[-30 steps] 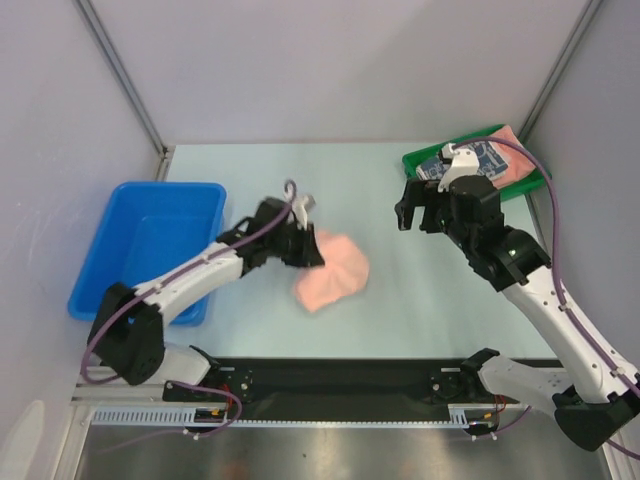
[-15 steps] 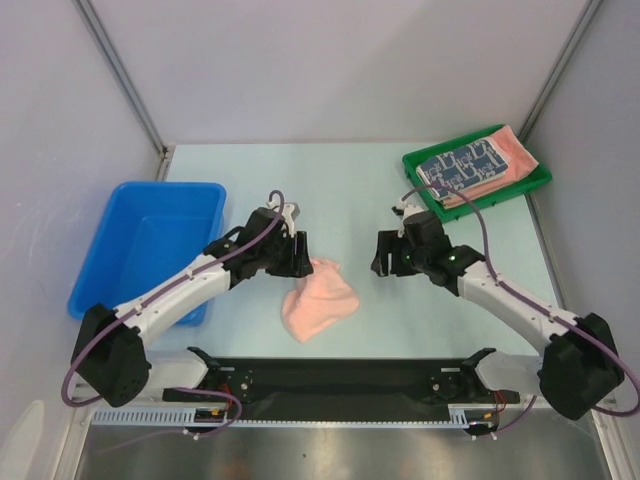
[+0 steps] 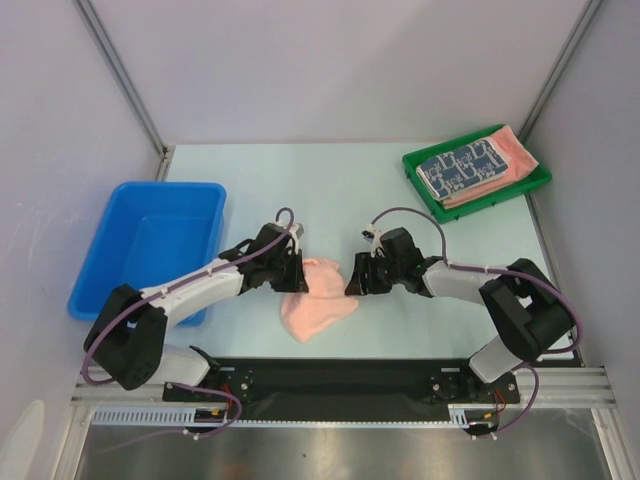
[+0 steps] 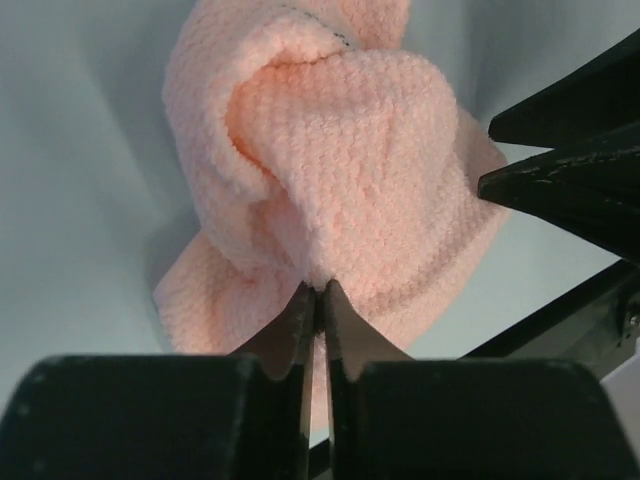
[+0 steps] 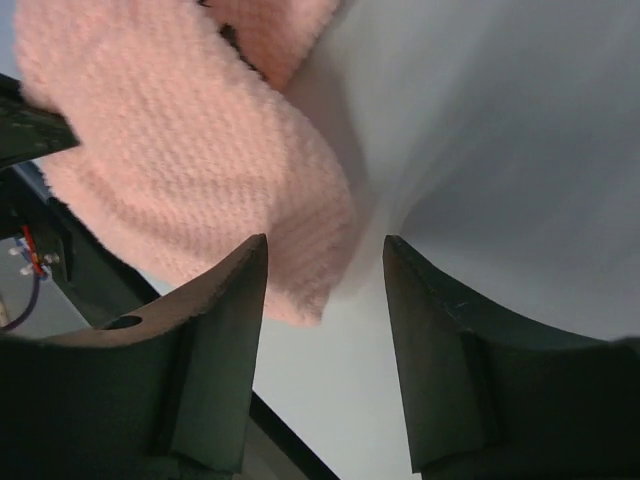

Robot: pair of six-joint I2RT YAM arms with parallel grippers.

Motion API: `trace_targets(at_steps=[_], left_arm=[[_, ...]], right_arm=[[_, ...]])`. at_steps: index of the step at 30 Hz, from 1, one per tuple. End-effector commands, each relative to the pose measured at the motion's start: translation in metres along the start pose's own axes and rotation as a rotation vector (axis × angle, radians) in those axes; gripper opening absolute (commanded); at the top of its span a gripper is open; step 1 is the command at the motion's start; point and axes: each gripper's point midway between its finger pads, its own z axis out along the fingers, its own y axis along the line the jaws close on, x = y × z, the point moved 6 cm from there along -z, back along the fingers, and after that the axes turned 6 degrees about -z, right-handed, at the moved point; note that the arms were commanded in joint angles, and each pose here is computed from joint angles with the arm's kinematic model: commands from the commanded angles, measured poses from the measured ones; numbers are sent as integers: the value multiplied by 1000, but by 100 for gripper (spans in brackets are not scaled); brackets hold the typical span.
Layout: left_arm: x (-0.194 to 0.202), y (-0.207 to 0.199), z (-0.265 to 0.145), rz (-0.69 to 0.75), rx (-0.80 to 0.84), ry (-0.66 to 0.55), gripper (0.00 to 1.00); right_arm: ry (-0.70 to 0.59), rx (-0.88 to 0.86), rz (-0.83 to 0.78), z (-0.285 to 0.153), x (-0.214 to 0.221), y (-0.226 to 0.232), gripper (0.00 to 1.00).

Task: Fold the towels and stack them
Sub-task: Flatten out the crumpled towel

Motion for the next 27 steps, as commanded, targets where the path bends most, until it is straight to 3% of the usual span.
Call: trace_targets(at_steps=[1,4,5,7,8,13,16,18,21,22,24,25,27], left_arm=[[-21,-16,2,2,52,-48,6],[-41,-25,4,26,37,-67,0],[-56,-37,0,39,60,-95,0],[-80,-56,0,58,99,-98,0],[-89,-63,-2,65,110,-103,0],[-135,-103,-32,85,158,-179,0],[-140,-100,-39,70,111,-219,0],[-124,-84,-27,43,76,-195,1],[-87,-49,2,-6,5,-126,23],[-65,-30,14,-19,-38,-71,34],[-50,-14,20,-27,-91,-43,37],[-46,-6,21,-31,-123,-48,39],[-39,6,19,-36,-157,-52,42]], right_arm=[[-88,-99,9,3,-19,15,50],[-107,-72,31,5,-34,13,25],[-116,-64,48,1,-42,9,11],[-185,-90,25,-15,-71,17,0],[-178,-59,33,-24,-76,15,0],[-401,168,-143,-123,-145,41,0],[-394,157,-174,-148,-138,58,0],[-345,110,-188,-142,-118,68,0],[-253,39,-206,-108,-72,81,8],[-246,2,-227,-98,-60,92,17],[-158,9,-187,-75,-25,80,23],[-131,-4,-184,-68,-17,80,34],[-81,18,-187,-62,-6,76,44]])
